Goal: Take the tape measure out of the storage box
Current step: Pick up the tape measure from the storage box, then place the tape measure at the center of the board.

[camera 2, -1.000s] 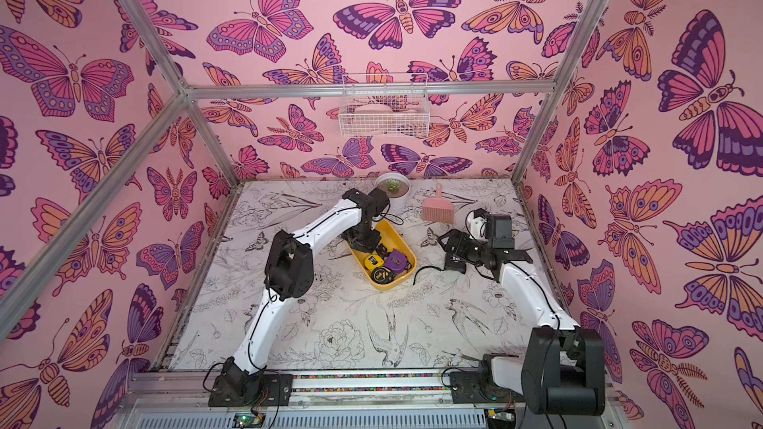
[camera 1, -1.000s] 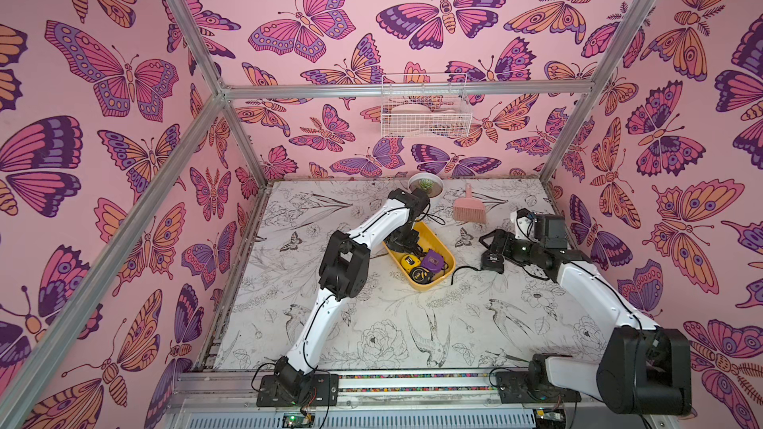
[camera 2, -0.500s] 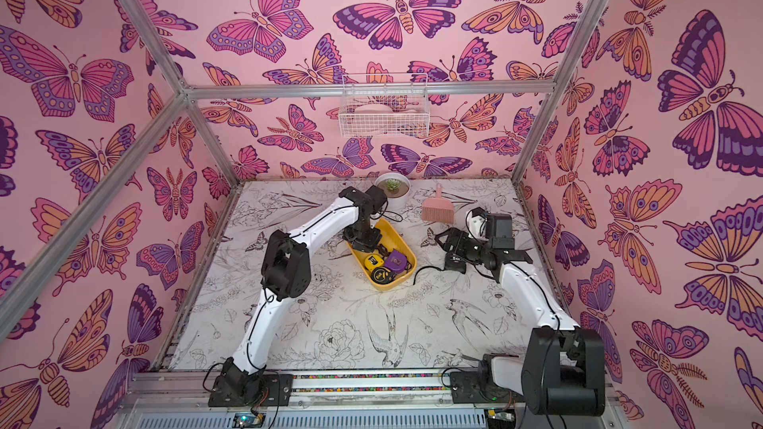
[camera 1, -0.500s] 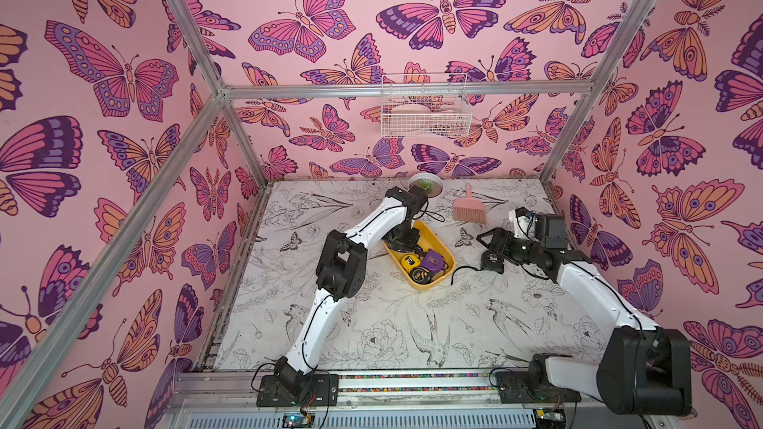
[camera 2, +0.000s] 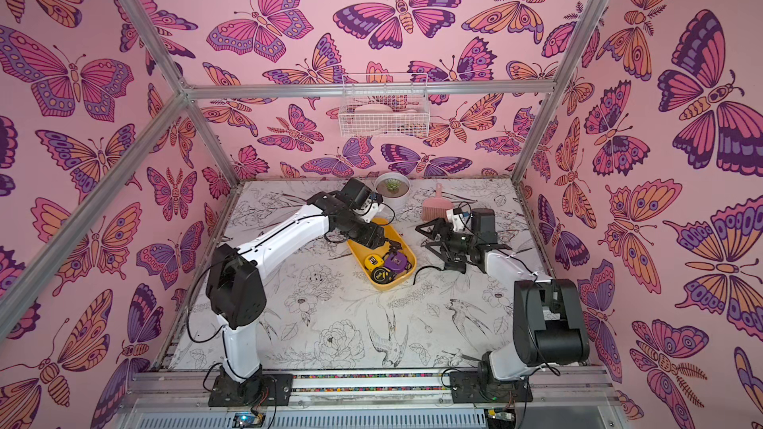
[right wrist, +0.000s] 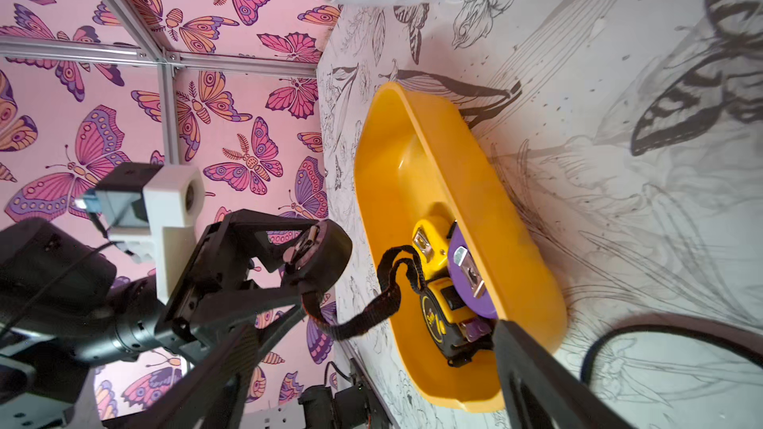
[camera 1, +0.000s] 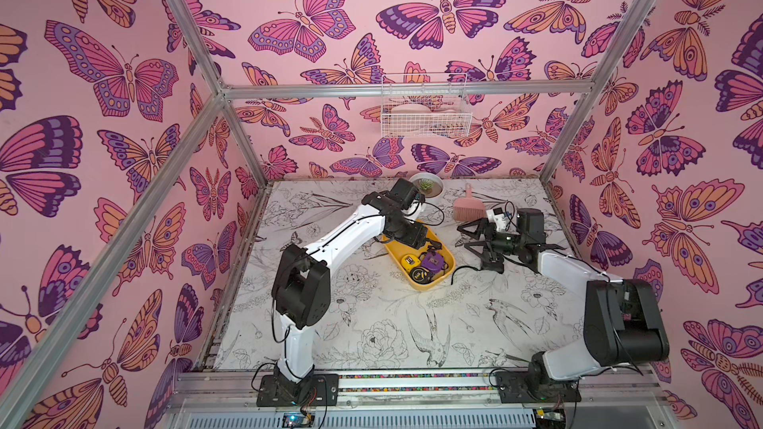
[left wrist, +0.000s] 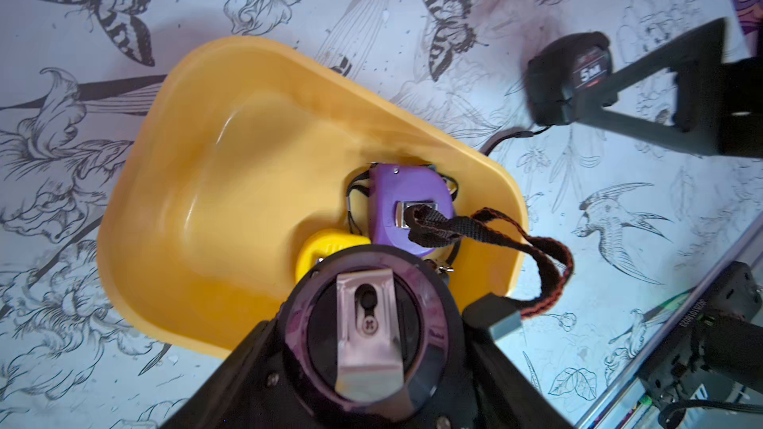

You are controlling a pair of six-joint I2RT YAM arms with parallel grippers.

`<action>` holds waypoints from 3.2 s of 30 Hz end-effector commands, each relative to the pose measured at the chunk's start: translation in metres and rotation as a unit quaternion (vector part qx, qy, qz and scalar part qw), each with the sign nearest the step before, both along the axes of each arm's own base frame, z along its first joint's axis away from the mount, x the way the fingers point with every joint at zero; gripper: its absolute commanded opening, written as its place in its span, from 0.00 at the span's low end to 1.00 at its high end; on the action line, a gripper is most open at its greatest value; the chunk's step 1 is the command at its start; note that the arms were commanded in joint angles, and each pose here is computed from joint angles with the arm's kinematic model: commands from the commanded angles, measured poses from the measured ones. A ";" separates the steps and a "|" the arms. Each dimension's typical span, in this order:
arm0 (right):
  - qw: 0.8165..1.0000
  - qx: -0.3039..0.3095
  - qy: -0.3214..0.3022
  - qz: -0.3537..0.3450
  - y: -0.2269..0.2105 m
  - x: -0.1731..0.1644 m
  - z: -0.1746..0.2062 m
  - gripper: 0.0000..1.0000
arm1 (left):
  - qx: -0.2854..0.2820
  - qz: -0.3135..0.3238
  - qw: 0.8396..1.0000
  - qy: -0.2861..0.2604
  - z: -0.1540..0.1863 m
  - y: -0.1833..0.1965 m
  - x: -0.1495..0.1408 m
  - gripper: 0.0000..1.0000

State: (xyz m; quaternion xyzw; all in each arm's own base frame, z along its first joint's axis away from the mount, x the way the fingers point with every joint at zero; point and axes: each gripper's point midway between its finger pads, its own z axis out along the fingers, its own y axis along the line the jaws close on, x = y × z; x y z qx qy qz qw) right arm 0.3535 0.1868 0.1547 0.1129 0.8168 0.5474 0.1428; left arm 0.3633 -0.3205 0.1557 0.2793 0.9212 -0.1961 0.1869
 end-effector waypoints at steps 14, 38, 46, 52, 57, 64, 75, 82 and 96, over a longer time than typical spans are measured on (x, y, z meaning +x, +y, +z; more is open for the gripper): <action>0.993 0.100 0.060 0.023 0.067 0.014 0.005 0.89 | -0.078 -0.079 0.980 -0.166 0.053 -0.053 0.000 0.38; 0.987 0.138 0.055 0.064 0.097 -0.004 0.031 0.42 | -0.082 -0.072 0.971 -0.212 0.042 -0.053 0.007 0.42; 0.986 0.140 0.054 0.070 0.098 -0.004 0.031 0.20 | -0.077 -0.068 0.973 -0.207 0.035 -0.050 0.005 0.61; 0.988 0.125 0.053 0.070 0.095 -0.002 0.025 0.18 | -0.076 -0.023 0.973 -0.215 0.047 -0.039 0.010 0.94; 0.995 0.068 0.040 0.057 0.073 0.006 0.017 0.19 | -0.105 0.001 0.965 -0.241 0.087 -0.028 0.008 0.99; 0.999 0.024 0.016 -0.013 0.002 0.040 0.020 0.18 | -0.084 0.025 0.964 -0.251 0.099 -0.001 0.007 0.99; 0.982 -0.096 0.014 -0.165 -0.145 0.061 -0.012 0.20 | 0.036 0.047 0.985 -0.163 0.035 0.027 0.013 1.00; 0.967 -0.147 0.011 -0.208 -0.196 0.066 -0.052 0.23 | 0.054 0.013 0.992 -0.114 0.007 0.009 0.005 1.00; 0.941 -0.237 0.082 -0.228 -0.225 0.051 -0.119 0.34 | 0.078 -0.025 0.992 -0.096 -0.009 -0.009 -0.002 0.99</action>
